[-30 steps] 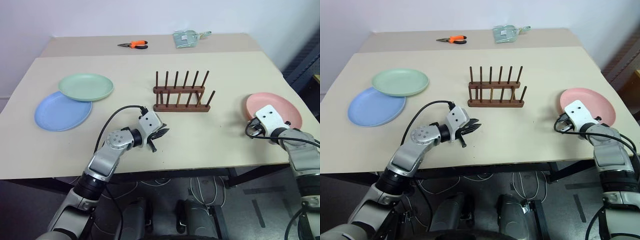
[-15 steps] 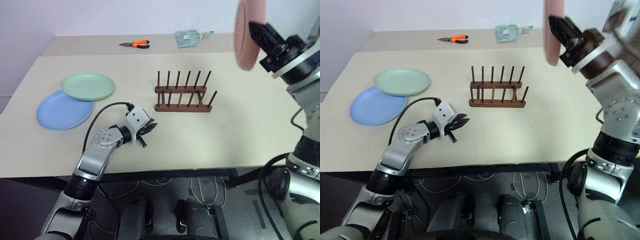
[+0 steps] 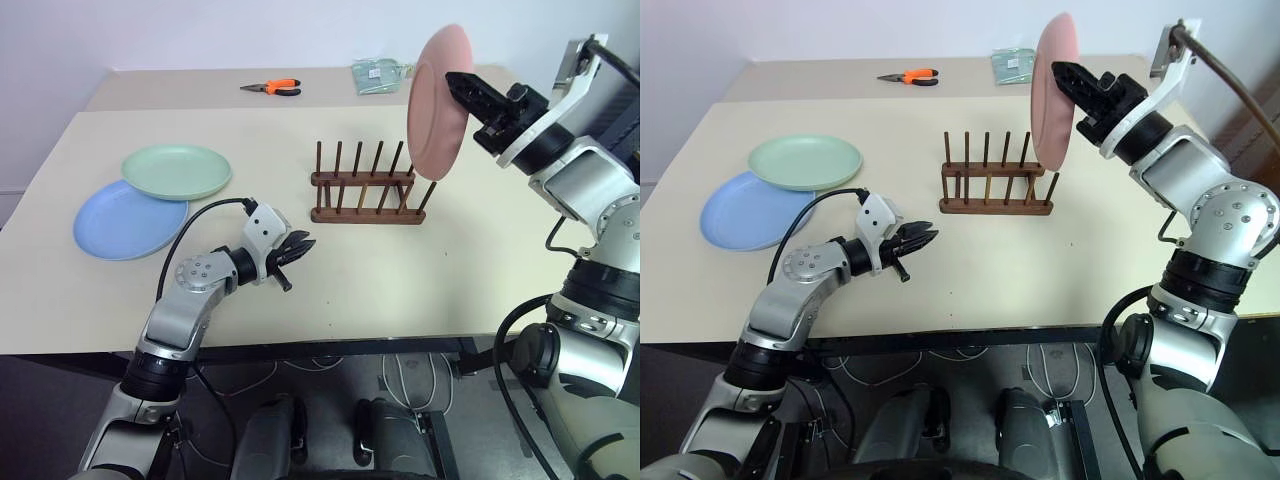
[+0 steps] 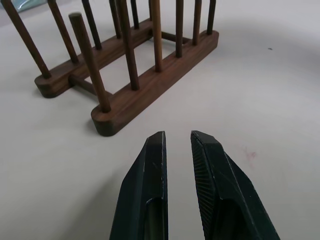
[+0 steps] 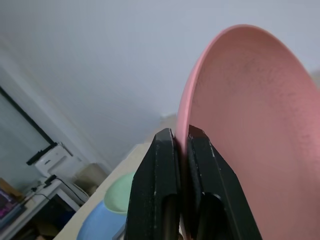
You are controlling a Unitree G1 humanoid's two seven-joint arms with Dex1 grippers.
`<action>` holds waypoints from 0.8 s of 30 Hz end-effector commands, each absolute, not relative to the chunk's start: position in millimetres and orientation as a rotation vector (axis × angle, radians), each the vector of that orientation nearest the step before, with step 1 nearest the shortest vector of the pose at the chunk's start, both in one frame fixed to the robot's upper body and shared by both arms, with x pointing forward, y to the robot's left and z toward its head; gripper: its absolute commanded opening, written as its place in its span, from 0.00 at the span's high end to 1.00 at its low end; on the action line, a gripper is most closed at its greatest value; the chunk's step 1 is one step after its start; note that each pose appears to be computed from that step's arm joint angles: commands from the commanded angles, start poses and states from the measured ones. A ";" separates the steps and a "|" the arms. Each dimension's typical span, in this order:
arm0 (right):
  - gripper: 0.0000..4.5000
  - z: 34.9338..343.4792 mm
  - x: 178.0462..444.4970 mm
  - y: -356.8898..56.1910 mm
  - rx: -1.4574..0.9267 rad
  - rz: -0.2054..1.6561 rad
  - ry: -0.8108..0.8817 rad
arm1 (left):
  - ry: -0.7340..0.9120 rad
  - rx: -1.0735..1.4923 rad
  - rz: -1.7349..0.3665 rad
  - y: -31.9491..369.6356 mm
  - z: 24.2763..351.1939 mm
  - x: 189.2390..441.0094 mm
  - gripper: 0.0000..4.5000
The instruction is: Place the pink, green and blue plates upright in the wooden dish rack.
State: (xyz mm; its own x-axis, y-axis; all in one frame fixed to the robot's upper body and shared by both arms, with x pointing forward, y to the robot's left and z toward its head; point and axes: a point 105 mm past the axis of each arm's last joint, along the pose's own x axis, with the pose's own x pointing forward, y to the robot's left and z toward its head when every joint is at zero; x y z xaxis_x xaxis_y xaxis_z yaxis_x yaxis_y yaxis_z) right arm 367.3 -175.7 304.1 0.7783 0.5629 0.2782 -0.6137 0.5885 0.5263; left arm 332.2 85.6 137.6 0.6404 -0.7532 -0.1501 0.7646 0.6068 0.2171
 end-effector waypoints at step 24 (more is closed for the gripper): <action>0.10 366.6 347.9 -184.7 -0.350 0.519 -0.546 | -0.167 -0.098 0.159 237.6 214.1 390.4 0.00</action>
